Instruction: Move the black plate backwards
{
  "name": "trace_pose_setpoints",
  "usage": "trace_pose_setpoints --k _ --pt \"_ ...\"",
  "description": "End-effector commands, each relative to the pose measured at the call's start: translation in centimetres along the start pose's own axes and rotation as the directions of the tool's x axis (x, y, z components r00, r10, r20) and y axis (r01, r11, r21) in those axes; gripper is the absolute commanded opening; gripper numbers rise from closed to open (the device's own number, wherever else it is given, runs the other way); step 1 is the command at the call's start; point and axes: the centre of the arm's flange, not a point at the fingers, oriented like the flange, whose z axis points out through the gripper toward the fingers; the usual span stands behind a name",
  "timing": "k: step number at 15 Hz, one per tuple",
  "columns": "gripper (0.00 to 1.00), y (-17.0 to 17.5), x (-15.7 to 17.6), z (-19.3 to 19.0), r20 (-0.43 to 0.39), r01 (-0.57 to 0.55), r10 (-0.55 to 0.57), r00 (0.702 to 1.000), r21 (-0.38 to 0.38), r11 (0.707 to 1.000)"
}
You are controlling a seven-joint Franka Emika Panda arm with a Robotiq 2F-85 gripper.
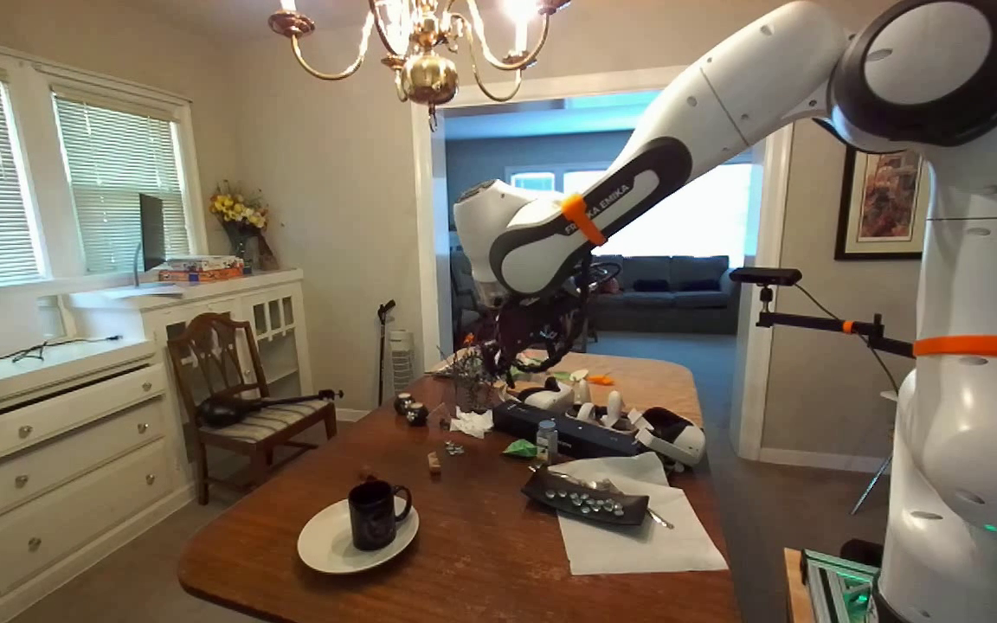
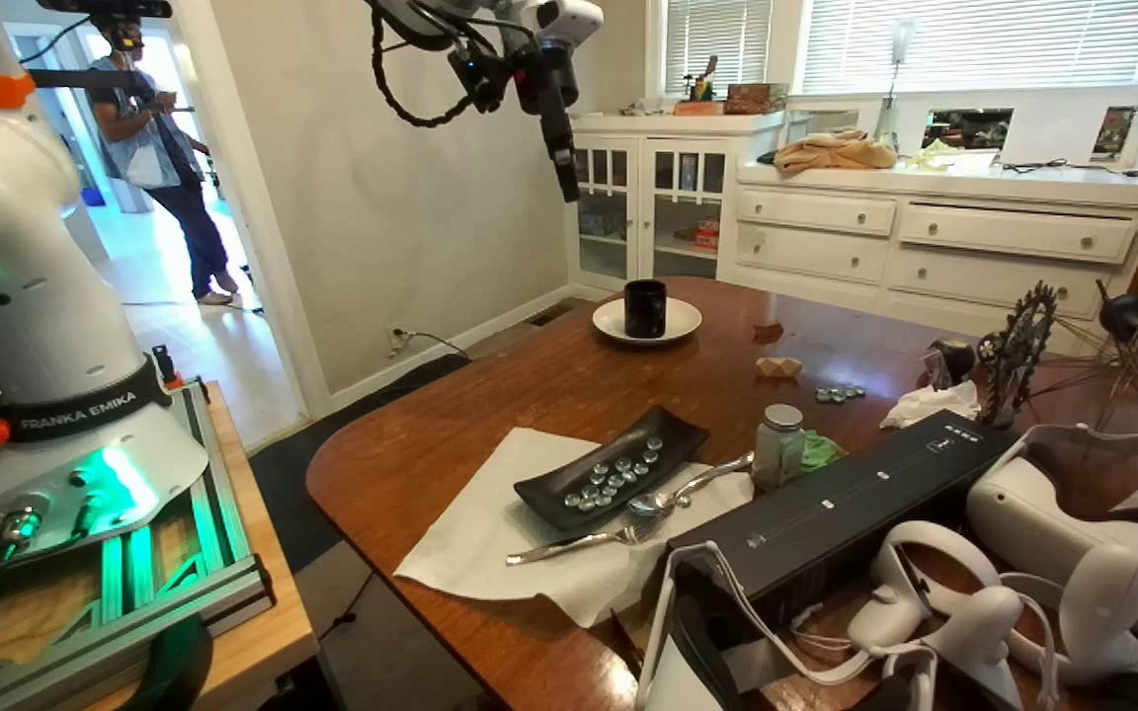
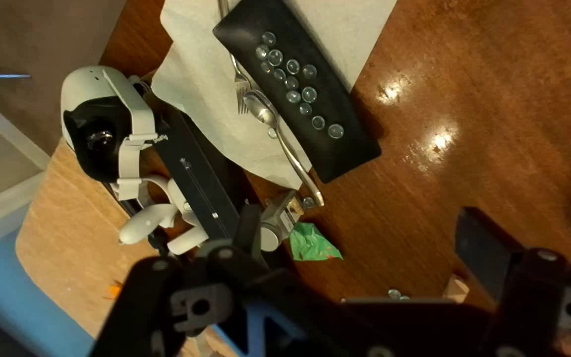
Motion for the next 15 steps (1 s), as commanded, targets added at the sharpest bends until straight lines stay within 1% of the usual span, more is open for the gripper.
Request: trace_pose_setpoints --k 1,3,6,7,8,12,15 --pt "1.0 -0.1 0.6 1.3 0.018 -0.028 0.028 0.999 -0.009 1.0" --pt "1.0 -0.3 1.1 2.7 0.035 -0.035 0.036 0.999 -0.02 0.999" --pt "1.0 -0.3 1.0 1.7 0.02 -0.034 0.034 0.999 -0.011 0.999" --pt "1.0 -1.0 1.5 2.7 0.021 -0.068 0.069 0.997 -0.062 0.996" --pt "1.0 -1.7 1.9 3.6 0.017 -0.091 0.093 0.996 -0.094 0.991" --pt "1.0 -3.8 3.3 8.4 -0.015 -0.136 0.136 0.991 -0.196 0.971" --pt "1.0 -6.1 5.1 12.9 -0.003 -0.126 0.129 0.992 -0.248 0.961"
